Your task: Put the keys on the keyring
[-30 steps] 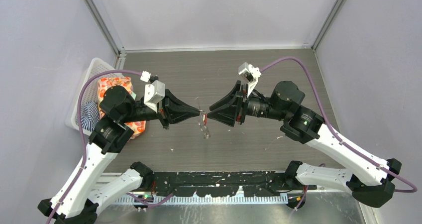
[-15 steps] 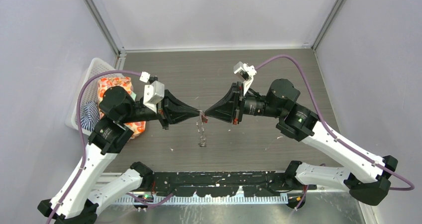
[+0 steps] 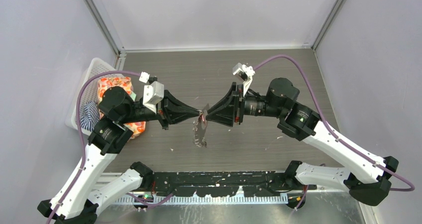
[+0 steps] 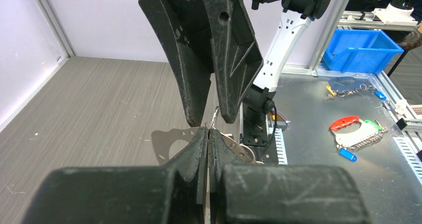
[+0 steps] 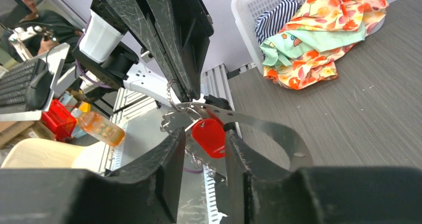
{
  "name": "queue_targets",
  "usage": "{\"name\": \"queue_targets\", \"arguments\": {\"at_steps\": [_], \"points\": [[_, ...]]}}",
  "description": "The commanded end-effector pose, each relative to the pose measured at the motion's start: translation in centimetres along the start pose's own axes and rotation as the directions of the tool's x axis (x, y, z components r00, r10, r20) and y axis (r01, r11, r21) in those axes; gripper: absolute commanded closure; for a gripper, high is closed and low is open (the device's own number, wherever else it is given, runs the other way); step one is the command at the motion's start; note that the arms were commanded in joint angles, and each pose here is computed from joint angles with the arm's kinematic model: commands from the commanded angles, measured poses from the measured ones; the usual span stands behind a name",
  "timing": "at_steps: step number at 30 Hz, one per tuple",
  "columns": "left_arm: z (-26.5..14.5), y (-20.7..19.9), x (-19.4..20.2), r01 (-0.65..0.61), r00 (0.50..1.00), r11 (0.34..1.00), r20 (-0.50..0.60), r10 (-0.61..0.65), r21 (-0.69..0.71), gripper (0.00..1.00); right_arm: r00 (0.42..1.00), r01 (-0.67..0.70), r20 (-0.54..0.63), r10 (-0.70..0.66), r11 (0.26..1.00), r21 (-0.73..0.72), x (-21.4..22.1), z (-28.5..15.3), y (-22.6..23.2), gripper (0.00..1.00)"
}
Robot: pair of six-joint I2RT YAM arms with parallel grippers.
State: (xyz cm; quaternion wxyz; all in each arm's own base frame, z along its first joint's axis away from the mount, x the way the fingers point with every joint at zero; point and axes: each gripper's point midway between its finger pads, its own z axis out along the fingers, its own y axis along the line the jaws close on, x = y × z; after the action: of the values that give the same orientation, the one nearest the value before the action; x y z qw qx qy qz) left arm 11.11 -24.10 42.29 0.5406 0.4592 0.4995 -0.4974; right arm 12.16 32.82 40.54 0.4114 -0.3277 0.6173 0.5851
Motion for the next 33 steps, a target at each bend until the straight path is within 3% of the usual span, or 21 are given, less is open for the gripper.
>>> {"name": "queue_targets", "arguments": {"at_steps": [1, 5, 11, 18, 26, 30, 33], "points": [[-0.3, -0.6, -2.0, -0.073, 0.996, 0.997, 0.050, 0.072, 0.007, 1.00, 0.991, 0.108, 0.084, -0.106, 0.994, -0.018, -3.8, -1.2, 2.1, 0.56], [-0.2, -0.4, -2.0, -0.058, 0.997, 0.998, 0.053, 0.058, -0.005, 1.00, 0.986, 0.138, 0.104, -0.132, 0.989, -0.055, -4.8, -0.7, 2.8, 0.54], [-0.1, 0.0, -2.0, -0.018, 0.998, 0.999, 0.052, 0.020, -0.028, 1.00, 0.987, 0.136, 0.102, -0.127, 0.987, -0.083, -5.0, 0.2, 2.7, 0.65], [0.0, 0.2, -2.0, 0.008, 0.998, 0.999, 0.058, -0.006, -0.036, 1.00, 0.989, 0.127, 0.092, -0.120, 0.989, -0.079, -4.9, 0.6, 2.5, 0.66], [0.1, 0.5, -1.0, 0.029, 0.999, 0.999, 0.041, -0.028, -0.036, 1.00, 0.991, 0.122, 0.070, -0.116, 0.989, -0.085, -4.7, 1.0, 2.3, 0.91], [0.3, 0.8, -0.2, 0.050, 0.998, 0.998, 0.031, -0.049, -0.048, 1.00, 0.993, 0.114, 0.026, -0.112, 0.992, -0.055, -3.9, 1.0, 1.5, 0.99], [0.3, 0.7, 0.0, 0.057, 0.998, 0.998, 0.023, -0.056, -0.035, 1.00, 0.992, 0.123, 0.008, -0.123, 0.992, -0.033, -3.5, 0.7, 1.2, 0.99]]}}
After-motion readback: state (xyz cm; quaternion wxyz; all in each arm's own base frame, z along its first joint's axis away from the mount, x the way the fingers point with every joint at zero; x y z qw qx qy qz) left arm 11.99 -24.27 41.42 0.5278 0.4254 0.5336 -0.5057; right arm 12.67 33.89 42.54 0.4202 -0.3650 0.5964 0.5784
